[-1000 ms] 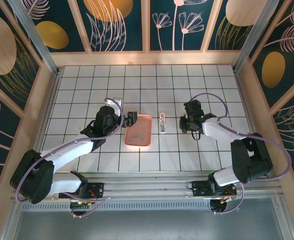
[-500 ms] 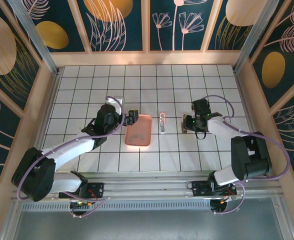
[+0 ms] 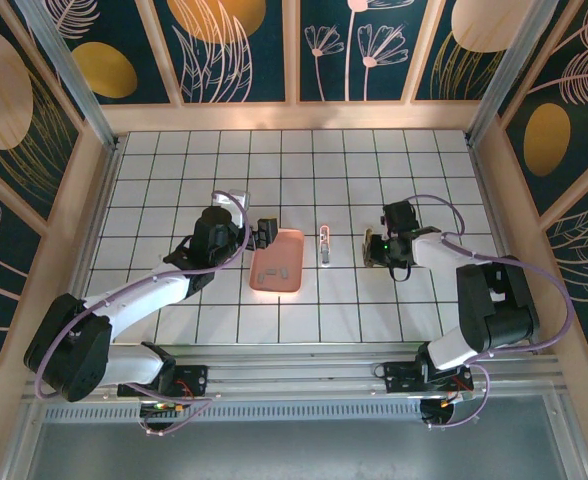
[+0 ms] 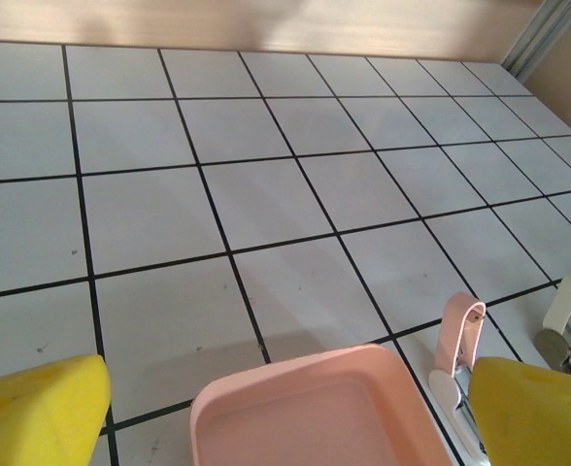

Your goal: Load the staples into the stapler

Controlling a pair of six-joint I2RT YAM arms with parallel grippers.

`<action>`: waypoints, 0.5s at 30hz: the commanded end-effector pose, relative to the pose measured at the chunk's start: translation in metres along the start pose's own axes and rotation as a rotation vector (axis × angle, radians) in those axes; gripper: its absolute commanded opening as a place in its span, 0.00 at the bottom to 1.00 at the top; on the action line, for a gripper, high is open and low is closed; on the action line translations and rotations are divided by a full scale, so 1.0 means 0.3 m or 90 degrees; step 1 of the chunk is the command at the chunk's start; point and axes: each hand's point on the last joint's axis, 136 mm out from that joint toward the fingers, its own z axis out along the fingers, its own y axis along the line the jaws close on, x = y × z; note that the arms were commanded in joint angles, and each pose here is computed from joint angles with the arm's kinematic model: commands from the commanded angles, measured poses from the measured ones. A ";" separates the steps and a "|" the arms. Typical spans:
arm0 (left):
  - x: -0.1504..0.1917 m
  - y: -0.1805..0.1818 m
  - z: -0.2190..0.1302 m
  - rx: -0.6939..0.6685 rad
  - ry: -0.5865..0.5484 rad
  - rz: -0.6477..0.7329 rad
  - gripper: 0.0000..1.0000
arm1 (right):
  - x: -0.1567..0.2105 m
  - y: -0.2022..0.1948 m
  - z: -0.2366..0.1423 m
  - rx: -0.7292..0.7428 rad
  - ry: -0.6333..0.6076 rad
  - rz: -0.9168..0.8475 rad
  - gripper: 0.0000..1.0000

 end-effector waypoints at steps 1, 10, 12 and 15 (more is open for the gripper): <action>-0.022 -0.022 0.001 0.013 -0.007 -0.003 0.95 | 0.046 -0.041 0.025 0.020 0.027 0.009 0.19; -0.026 -0.048 0.019 0.034 0.005 0.005 0.95 | -0.027 0.009 -0.066 -0.013 -0.037 0.010 0.25; -0.036 -0.068 0.032 0.049 0.010 0.011 0.94 | -0.048 0.025 -0.099 -0.031 -0.059 0.013 0.29; -0.052 -0.105 0.059 0.078 0.022 0.018 0.93 | -0.063 0.037 -0.136 -0.064 -0.080 0.029 0.31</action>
